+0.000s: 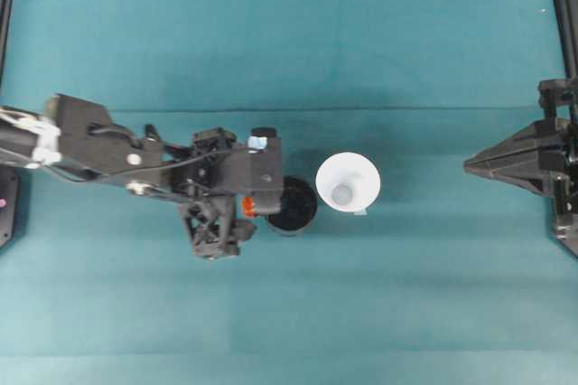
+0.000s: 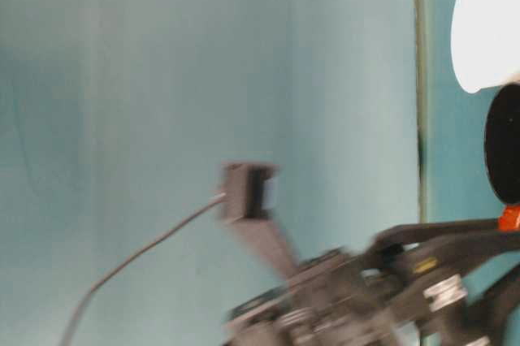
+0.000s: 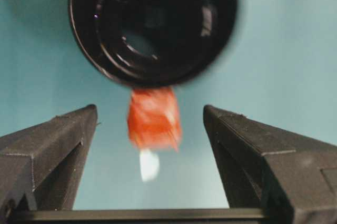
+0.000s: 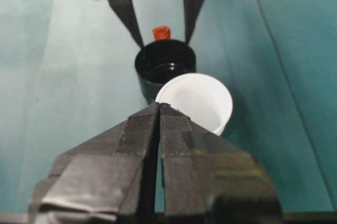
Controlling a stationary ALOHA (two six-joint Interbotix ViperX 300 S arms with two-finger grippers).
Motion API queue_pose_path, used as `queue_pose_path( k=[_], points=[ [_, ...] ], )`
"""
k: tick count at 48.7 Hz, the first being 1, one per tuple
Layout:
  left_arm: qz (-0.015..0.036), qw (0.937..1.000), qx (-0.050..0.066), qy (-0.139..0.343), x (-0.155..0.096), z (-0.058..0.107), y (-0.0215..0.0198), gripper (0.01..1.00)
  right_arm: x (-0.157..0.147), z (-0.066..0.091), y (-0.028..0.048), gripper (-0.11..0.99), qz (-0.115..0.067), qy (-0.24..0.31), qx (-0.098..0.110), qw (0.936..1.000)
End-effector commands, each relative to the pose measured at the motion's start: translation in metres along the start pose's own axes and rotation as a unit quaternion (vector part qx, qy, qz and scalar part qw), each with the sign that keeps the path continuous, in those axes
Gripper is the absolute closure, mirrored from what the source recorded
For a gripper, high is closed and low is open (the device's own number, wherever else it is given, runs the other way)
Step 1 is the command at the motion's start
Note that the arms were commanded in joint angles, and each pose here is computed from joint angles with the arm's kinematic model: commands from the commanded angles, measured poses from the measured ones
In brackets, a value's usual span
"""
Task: Put the paper cup into the moved red handle cup holder.
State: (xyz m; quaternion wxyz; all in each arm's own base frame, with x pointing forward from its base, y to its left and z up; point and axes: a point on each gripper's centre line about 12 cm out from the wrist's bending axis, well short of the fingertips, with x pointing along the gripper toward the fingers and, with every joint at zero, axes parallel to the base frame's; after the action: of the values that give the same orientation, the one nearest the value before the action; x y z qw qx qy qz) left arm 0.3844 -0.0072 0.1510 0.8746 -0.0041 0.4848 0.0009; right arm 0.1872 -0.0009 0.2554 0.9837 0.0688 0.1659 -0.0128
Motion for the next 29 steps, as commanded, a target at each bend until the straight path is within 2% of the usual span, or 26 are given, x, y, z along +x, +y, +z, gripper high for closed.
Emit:
queue_pose_path(
  k=[1, 5, 11, 17, 23, 29],
  points=[
    [-0.0015, 0.9996, 0.015, -0.025, -0.028, 0.011, -0.0032, 0.122, 0.000, 0.002, 0.0001, 0.97, 0.000, -0.003, 0.006, 1.0000],
    [-0.0016, 0.9989, 0.024, -0.040, -0.047, 0.015, -0.0036, 0.122, 0.000, 0.003, -0.0002, 0.97, -0.001, -0.003, 0.006, 1.0000],
    [-0.0014, 0.9975, 0.028, -0.064, -0.074, 0.018, -0.0032, 0.122, 0.000, 0.002, 0.0001, 0.97, 0.000, -0.003, 0.006, 1.0000],
    [-0.0018, 0.9966, 0.029, -0.077, -0.092, 0.010, -0.0032, 0.122, 0.000, 0.002, 0.0000, 0.97, 0.000, 0.001, 0.006, 1.0000],
    [-0.0026, 0.9966, 0.025, -0.079, -0.102, -0.006, -0.0029, 0.122, 0.001, -0.003, -0.0008, 0.97, -0.004, 0.021, 0.006, 0.9998],
    [-0.0045, 0.9960, 0.020, -0.087, -0.112, -0.015, -0.0035, 0.124, 0.000, -0.007, -0.0009, 0.97, -0.005, 0.037, 0.006, 0.9993]
  ],
)
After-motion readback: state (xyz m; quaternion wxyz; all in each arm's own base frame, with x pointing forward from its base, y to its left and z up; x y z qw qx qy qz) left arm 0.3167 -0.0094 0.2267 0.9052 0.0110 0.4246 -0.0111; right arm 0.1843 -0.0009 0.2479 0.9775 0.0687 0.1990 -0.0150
